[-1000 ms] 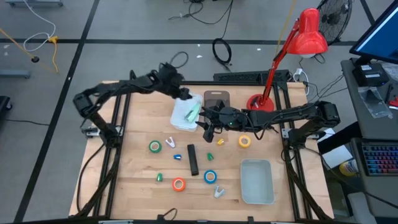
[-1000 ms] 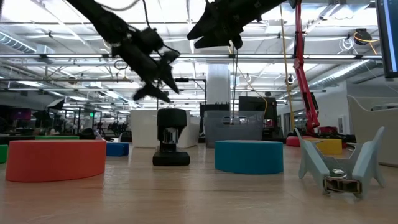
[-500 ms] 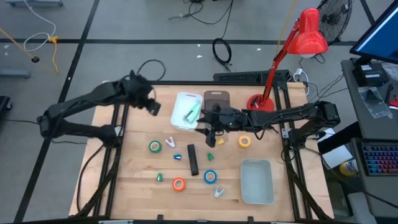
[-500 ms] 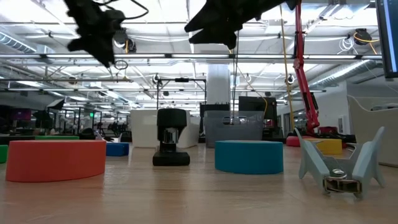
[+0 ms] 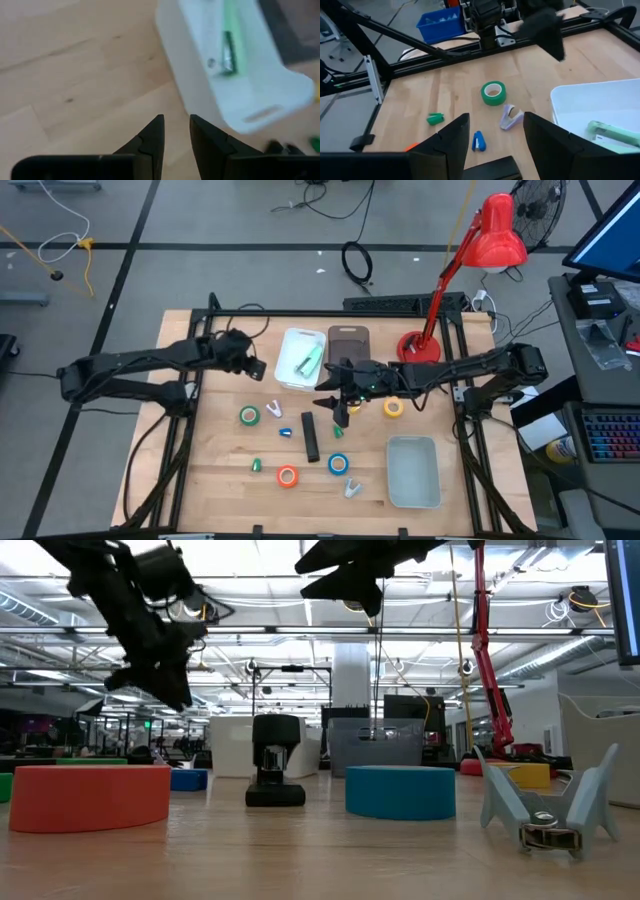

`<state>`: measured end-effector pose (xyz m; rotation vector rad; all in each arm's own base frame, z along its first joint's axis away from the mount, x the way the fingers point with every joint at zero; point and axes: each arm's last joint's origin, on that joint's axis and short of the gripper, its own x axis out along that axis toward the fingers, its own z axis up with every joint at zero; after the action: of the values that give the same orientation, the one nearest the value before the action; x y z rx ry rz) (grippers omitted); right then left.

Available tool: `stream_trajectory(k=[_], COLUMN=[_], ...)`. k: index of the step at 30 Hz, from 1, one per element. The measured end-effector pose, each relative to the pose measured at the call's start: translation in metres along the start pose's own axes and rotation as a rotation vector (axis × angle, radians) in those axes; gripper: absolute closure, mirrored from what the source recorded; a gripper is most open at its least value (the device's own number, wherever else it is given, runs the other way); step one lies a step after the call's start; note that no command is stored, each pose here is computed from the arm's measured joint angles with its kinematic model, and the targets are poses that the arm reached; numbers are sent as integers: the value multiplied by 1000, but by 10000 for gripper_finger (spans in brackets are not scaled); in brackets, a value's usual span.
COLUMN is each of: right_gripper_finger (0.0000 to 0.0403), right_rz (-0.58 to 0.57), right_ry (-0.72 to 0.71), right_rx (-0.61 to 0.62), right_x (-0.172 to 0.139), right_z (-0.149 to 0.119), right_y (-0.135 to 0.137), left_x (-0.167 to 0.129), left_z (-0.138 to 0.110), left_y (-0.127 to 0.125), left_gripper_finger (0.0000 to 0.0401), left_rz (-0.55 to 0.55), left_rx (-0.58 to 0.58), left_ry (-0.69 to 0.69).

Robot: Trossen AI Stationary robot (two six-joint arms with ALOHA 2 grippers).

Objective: Pick and place Stapler, Stapler remover, tape
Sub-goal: Put the black stapler into the white bin

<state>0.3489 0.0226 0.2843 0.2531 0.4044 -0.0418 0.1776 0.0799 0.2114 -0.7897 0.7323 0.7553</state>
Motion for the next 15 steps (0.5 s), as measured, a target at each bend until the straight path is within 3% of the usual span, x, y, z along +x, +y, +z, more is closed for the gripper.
stream_trajectory(k=[3,7,15], right_gripper_finger=[224,224,224], right_rz=[5,9,8], right_ry=[1,4,3], right_rx=[11,12,13], right_x=[0,0,0], right_z=[-1,-1,-1], right_y=[3,4,4], left_x=[12,28,53], left_z=[2,8,6], left_y=[6,2,-4], left_gripper_finger=[308,308,308], left_rz=[31,-56,-112], left_rx=[-29,-14,-43], left_ry=[38,77,160])
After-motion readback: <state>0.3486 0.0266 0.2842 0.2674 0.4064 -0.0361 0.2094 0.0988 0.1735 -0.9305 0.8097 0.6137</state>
